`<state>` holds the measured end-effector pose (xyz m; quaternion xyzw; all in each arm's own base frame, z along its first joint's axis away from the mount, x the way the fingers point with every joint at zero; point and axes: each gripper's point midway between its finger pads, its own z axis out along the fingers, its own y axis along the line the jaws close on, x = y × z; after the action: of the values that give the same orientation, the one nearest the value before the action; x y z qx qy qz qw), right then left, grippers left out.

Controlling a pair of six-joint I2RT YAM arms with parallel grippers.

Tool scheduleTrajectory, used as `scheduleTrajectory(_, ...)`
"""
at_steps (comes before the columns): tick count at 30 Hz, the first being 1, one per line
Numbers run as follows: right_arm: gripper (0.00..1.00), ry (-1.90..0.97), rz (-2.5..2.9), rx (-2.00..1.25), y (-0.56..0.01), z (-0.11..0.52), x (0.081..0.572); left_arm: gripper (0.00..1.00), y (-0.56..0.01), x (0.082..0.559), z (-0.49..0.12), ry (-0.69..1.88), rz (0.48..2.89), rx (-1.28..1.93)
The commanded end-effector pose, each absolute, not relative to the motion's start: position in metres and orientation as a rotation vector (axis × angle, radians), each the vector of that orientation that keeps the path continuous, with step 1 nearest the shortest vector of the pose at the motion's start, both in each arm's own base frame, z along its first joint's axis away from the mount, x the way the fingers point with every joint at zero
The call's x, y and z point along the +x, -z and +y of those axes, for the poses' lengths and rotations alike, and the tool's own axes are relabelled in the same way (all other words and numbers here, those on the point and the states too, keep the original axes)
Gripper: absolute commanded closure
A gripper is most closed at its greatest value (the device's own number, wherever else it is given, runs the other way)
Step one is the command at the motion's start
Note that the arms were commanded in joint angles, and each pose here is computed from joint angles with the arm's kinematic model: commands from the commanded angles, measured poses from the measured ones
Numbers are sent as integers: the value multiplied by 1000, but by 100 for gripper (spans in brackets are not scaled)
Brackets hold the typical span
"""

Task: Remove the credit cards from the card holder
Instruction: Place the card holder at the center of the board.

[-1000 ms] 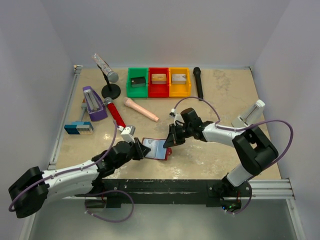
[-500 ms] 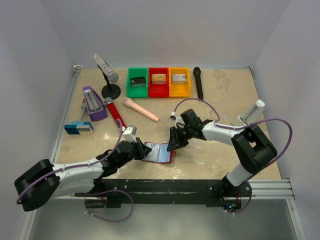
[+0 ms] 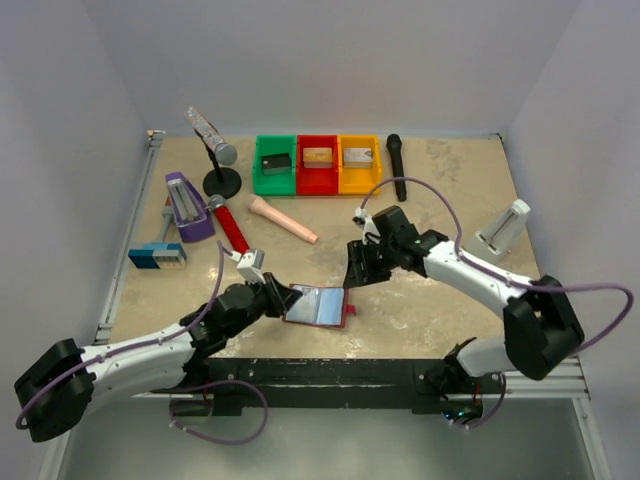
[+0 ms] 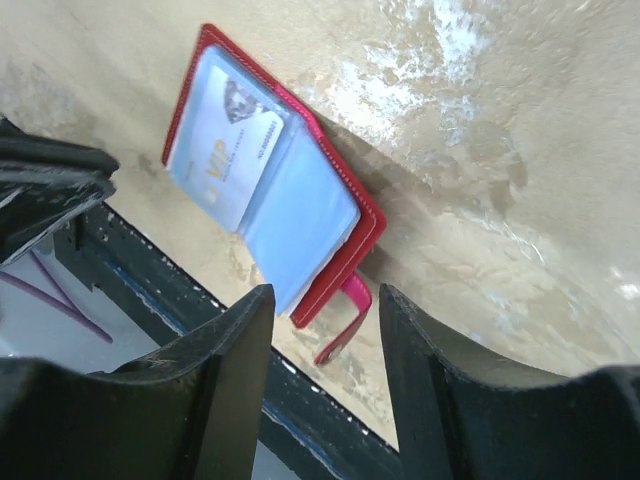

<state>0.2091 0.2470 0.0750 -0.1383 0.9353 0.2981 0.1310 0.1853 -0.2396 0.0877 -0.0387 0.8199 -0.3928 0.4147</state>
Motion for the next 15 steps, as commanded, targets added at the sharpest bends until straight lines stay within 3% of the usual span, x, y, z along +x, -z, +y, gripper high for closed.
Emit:
scheduleTrajectory(1, 52, -834, 2521, -436, -127, 236, 215, 83, -93, 189, -230, 970, 2024, -141)
scheduleTrajectory(5, 55, -1229, 2323, -462, -165, 272, 194, 82, -90, 187, -224, 965, 2023, -141)
scheduleTrajectory(8, 60, -1436, 2310, -445, -162, 296, 182, 82, -86, 184, -222, 974, 2030, -118)
scheduleTrajectory(12, 73, -1513, 2324, -441, -139, 322, 178, 85, -75, 186, -216, 936, 2066, -132)
scheduleTrajectory(15, 74, -1507, 2372, -450, -121, 335, 172, 88, -64, 187, -211, 903, 2105, -144)
